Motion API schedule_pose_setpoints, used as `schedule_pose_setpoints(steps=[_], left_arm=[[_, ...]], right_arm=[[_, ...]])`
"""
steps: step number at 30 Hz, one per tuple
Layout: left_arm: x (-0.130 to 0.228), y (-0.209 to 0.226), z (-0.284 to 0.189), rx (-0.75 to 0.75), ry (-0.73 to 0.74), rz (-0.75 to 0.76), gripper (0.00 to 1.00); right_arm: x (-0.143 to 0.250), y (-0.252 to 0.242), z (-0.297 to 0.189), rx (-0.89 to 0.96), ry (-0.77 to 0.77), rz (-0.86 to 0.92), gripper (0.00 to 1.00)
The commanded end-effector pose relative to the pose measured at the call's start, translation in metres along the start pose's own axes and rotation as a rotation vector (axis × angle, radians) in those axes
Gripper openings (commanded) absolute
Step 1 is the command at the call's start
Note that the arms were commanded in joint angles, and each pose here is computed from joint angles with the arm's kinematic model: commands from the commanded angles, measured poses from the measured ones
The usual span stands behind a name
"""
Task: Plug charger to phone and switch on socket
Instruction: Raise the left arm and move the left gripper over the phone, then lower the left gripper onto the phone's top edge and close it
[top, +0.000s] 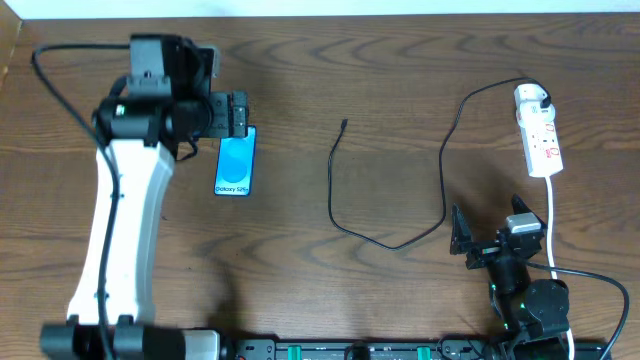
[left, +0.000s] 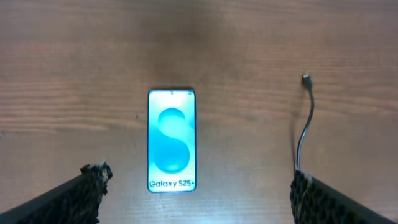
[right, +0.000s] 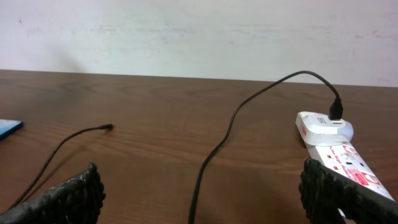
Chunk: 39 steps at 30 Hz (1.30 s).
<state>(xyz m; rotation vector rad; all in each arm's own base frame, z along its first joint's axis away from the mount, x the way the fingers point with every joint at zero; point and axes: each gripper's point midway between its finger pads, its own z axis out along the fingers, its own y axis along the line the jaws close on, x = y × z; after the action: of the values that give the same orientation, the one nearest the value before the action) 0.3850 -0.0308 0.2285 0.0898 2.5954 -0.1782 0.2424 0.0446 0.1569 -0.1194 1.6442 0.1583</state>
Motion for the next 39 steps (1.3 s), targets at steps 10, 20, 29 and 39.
schedule_pose_setpoints(steps=[10, 20, 29, 39], left_arm=[[0.006, -0.004, 0.053, 0.072, 0.147, -0.027, 0.96], [0.006, 0.004, 0.08, 0.041, 0.181, -0.074, 0.96], [-0.004, 0.019, 0.077, -0.012, 0.28, -0.136, 1.0], [0.031, 0.027, 0.126, -0.028, 0.439, -0.127, 1.0]], right_arm=[[0.0, 0.003, 0.0, -0.013, 0.0, -0.009, 0.99], [0.0, 0.003, 0.0, -0.013, 0.0, -0.009, 0.99], [0.0, 0.003, 0.0, -0.013, 0.0, -0.009, 0.99], [0.0, 0.003, 0.0, -0.013, 0.0, -0.009, 0.99]])
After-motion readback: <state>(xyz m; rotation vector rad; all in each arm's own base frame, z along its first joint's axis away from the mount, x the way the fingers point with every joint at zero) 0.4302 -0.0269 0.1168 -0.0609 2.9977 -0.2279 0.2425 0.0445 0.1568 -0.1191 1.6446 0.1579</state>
